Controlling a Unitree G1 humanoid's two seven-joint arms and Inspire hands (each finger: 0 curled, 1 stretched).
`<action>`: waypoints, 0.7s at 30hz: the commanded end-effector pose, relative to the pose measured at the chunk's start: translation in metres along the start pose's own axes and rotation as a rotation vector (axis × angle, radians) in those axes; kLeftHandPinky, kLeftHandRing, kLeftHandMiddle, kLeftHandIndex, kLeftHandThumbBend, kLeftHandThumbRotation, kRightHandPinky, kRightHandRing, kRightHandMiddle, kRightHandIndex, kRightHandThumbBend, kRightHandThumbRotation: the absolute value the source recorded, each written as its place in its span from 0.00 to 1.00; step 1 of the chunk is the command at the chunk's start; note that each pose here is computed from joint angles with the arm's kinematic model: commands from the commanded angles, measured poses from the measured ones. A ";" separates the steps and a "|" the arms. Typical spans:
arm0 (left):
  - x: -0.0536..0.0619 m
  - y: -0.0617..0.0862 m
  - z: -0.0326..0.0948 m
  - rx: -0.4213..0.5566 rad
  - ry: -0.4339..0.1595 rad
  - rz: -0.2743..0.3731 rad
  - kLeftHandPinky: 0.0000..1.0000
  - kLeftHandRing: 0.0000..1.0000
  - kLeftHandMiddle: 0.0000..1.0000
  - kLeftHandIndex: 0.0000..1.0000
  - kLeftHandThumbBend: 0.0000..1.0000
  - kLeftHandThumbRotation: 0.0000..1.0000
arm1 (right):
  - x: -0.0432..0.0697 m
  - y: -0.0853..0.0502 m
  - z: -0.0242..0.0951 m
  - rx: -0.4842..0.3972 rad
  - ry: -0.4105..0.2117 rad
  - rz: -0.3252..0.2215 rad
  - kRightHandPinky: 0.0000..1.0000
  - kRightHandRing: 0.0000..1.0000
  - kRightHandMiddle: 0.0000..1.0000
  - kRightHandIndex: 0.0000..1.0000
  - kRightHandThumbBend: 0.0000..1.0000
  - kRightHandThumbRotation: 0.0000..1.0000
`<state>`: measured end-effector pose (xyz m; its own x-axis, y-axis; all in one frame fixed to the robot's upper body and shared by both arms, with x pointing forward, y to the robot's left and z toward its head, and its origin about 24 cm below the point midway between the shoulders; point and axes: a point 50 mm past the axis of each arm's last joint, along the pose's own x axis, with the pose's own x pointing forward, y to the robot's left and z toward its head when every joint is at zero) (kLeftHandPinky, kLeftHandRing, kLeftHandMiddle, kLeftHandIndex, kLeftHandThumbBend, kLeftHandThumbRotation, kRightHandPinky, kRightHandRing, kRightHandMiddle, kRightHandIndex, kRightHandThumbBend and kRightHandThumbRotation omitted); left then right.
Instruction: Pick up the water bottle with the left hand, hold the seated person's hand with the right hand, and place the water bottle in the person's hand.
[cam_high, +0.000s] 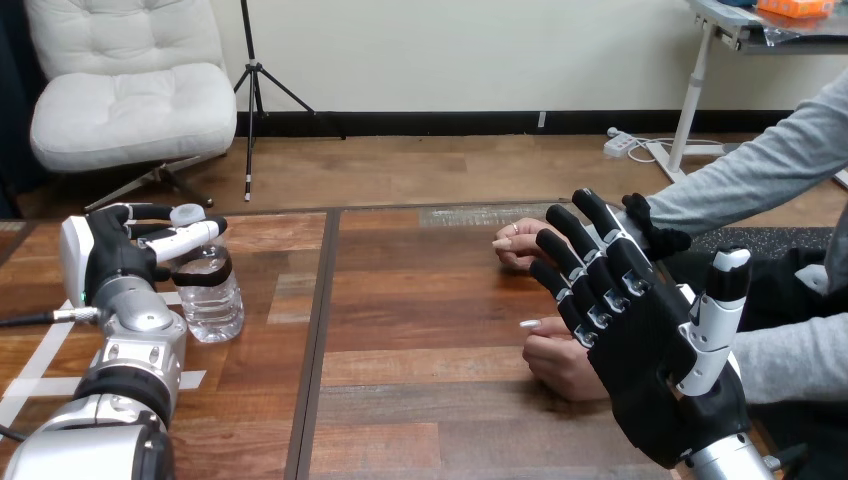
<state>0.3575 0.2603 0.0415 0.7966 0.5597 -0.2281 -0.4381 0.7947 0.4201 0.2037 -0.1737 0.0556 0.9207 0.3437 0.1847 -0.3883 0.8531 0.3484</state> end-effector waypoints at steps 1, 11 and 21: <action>0.005 0.003 0.043 -0.026 -0.137 0.017 0.41 0.48 0.51 0.51 0.74 0.00 | 0.013 0.007 0.019 -0.027 -0.111 0.054 1.00 1.00 0.98 1.00 1.00 1.00; 0.005 0.004 0.044 -0.013 -0.147 0.013 0.41 0.48 0.52 0.51 0.73 0.00 | 0.013 0.008 0.019 -0.021 -0.112 0.053 1.00 1.00 0.97 1.00 1.00 1.00; 0.005 0.005 0.045 -0.019 -0.148 0.008 0.41 0.47 0.51 0.50 0.74 0.00 | 0.013 0.007 0.019 -0.024 -0.109 0.053 1.00 1.00 0.97 1.00 1.00 1.00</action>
<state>0.3580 0.2595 0.0420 0.8036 0.5522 -0.2219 -0.4293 0.7962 0.4264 0.2036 -0.1739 0.0559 0.9206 0.3421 0.1883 -0.3883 0.8529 0.3490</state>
